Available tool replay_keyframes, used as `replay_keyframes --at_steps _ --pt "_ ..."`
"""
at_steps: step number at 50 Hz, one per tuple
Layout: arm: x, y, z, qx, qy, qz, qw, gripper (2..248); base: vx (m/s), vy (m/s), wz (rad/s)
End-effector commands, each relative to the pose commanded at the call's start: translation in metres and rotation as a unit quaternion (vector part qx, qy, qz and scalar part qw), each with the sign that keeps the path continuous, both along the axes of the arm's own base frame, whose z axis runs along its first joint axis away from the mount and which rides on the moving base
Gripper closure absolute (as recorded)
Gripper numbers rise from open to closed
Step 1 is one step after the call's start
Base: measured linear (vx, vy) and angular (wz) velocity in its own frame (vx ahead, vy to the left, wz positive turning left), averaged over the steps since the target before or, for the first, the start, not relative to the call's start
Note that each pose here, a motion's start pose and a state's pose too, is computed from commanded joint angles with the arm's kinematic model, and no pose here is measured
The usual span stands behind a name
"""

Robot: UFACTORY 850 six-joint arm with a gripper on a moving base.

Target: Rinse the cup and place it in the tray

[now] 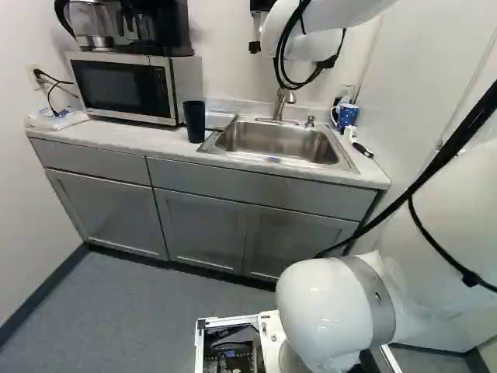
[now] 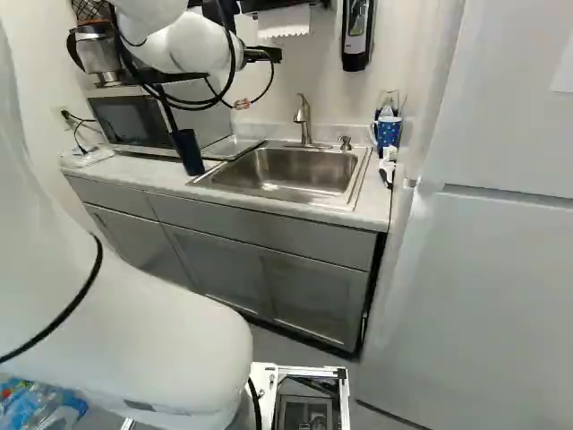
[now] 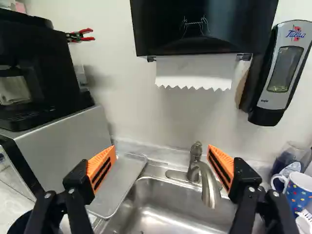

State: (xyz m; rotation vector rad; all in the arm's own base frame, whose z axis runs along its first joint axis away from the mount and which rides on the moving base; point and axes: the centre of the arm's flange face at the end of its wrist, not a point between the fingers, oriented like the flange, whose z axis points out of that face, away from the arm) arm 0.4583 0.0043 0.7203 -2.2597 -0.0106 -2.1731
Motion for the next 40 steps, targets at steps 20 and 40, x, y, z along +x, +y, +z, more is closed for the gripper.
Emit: replay_keyframes --at_steps 20,40 --pt "0.006 0.0 0.0 0.0 0.001 0.0 1.0 3 0.0 0.0 0.0" --pt "0.024 0.0 0.001 0.0 0.006 0.0 1.0 3 0.0 0.0 0.0"
